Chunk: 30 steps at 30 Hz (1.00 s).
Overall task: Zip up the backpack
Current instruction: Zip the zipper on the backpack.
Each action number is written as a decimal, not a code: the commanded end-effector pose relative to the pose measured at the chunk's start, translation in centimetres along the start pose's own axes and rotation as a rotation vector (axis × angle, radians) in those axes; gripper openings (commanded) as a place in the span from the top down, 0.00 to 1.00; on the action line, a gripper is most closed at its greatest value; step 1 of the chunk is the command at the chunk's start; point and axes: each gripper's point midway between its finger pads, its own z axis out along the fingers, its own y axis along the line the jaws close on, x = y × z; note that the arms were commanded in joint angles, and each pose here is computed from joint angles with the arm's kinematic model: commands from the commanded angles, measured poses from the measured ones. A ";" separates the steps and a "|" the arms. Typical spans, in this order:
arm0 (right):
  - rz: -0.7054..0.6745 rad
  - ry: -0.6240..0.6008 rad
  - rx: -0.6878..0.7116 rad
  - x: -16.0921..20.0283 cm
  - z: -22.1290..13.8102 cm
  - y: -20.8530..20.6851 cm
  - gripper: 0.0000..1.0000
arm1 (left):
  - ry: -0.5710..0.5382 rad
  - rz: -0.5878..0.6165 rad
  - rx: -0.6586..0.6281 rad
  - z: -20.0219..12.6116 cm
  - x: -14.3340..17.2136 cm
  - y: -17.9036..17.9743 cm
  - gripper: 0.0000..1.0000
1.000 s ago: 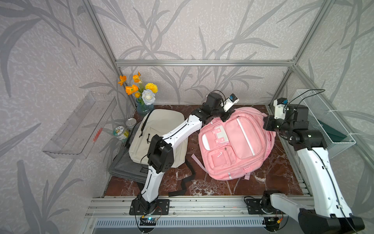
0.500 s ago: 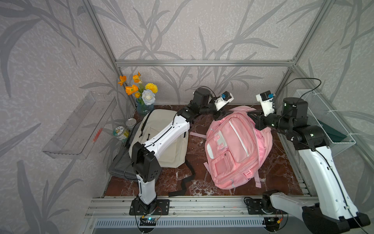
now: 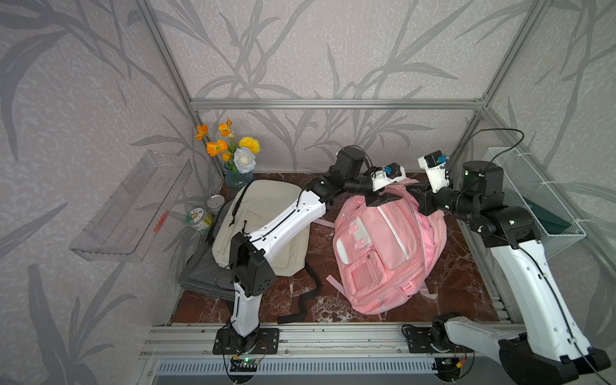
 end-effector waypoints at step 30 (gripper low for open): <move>0.020 -0.022 0.216 1.6 -3.3 -2.0 1.00 | 0.159 -0.114 -0.593 -7.2 4.4 15.5 1.00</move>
